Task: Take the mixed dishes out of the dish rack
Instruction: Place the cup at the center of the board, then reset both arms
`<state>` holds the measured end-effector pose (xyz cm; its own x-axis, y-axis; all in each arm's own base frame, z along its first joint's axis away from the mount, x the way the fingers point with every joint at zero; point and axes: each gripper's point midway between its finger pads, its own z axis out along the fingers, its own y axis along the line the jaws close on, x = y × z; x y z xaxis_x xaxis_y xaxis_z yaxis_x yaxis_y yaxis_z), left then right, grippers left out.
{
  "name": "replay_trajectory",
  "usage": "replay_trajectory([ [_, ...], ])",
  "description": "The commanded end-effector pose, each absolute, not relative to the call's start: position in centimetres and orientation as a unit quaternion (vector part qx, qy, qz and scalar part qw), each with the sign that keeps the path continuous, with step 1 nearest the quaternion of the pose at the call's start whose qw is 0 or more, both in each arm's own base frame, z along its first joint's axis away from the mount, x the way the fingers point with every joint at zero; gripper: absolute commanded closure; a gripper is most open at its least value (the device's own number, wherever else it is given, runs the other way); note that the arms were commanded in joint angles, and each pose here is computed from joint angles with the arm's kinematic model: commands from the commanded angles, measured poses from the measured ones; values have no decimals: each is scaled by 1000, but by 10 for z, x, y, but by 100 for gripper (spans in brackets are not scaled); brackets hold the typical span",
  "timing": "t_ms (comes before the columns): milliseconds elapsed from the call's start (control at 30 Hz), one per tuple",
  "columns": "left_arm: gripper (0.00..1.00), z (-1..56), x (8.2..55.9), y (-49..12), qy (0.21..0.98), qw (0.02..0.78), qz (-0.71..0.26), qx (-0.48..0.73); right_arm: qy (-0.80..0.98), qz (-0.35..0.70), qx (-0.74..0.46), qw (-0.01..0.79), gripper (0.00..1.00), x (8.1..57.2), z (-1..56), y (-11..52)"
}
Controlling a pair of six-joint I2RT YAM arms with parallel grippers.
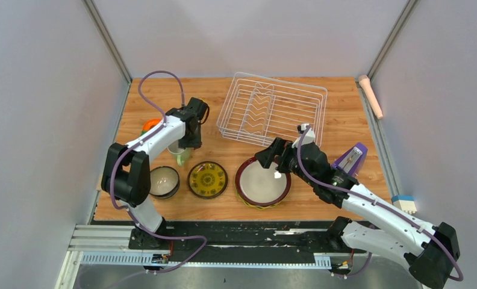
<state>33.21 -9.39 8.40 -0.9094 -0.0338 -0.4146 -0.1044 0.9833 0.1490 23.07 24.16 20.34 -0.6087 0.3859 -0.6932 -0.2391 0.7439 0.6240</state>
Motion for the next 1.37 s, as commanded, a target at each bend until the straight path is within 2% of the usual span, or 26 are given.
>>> replay_trajectory([
  [0,48,113,336,-91,962,256,73,-52,806,373,56,457,0,231,219,240],
  [33,42,123,337,-91,959,270,68,-55,805,373,57,458,0,231,220,239],
  [133,31,148,339,-92,950,299,53,-64,806,369,62,458,0,231,219,237],
  [267,3,194,332,-91,932,354,18,-82,808,363,66,459,0,232,217,234],
  [300,2,201,330,-91,929,361,11,-85,809,359,68,461,0,232,217,233],
  [433,0,237,308,-84,901,418,-27,-109,814,333,81,469,0,236,214,223],
  [567,0,255,269,-50,860,476,-22,-182,817,296,106,484,0,243,207,207],
  [767,0,243,227,-23,820,521,-39,-235,813,252,140,506,0,247,204,183],
  [1000,0,253,221,-26,799,549,-76,-231,806,241,156,518,0,244,202,169],
  [1333,0,260,217,-19,785,565,-77,-242,792,242,174,533,0,241,204,156],
])
